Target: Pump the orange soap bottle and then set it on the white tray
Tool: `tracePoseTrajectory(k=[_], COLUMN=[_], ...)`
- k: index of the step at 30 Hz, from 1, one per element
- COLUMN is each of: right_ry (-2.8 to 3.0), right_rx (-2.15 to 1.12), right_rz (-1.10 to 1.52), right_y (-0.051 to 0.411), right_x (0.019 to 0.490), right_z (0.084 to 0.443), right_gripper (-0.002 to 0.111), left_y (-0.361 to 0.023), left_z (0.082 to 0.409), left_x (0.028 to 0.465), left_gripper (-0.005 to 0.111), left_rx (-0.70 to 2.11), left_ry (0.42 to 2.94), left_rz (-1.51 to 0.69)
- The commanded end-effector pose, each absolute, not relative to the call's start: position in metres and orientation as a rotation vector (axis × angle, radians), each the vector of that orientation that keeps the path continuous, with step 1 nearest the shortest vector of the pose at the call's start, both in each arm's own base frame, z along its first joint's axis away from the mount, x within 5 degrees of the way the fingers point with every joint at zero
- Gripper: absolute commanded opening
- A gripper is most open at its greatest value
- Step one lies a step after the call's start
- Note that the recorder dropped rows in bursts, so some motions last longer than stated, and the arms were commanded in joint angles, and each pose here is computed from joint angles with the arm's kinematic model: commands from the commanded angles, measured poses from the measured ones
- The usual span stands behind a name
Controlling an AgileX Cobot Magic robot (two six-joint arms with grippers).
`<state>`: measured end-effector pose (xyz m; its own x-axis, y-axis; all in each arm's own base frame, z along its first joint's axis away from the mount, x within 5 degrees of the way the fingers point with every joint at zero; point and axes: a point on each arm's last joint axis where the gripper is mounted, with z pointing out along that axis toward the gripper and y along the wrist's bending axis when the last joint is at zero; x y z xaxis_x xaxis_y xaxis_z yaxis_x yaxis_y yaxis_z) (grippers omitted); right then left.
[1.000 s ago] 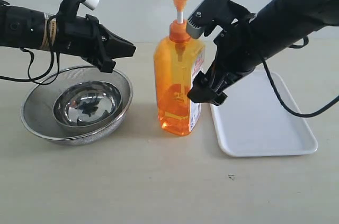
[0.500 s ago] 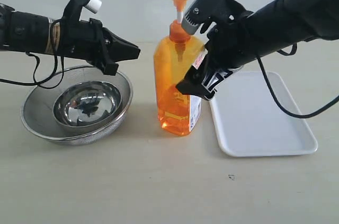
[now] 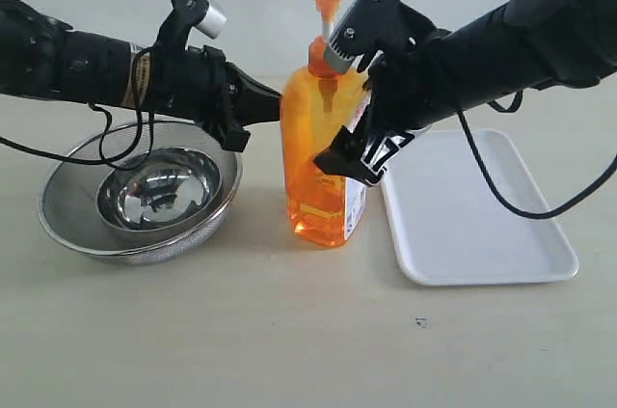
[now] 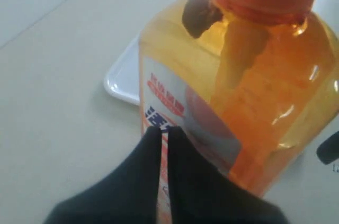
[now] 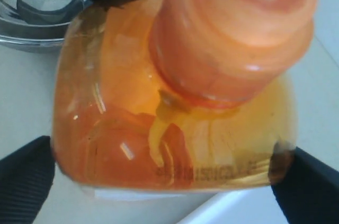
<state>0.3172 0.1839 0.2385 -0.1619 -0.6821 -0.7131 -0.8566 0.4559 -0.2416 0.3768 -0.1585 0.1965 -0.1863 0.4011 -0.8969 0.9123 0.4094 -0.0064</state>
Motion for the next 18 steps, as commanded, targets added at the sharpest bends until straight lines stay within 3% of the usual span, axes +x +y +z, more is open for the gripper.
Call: tracePoseTrajectory(k=[1,18], right_ry=[1.857,1.924], right_rx=[-1.285,-1.185], right_rz=[0.278,0.333], right_y=[0.186,0.186], right_x=[0.318,0.319], right_z=[0.242,0.242], right_gripper=[0.104,0.104], left_y=[-0.162,-0.174], left_z=[0.201,0.200], left_x=[0.377,0.372], left_gripper=[0.005,0.005], left_rx=[1.136,1.162], left_ry=[1.753,1.745], left_rz=[-0.727,-0.752])
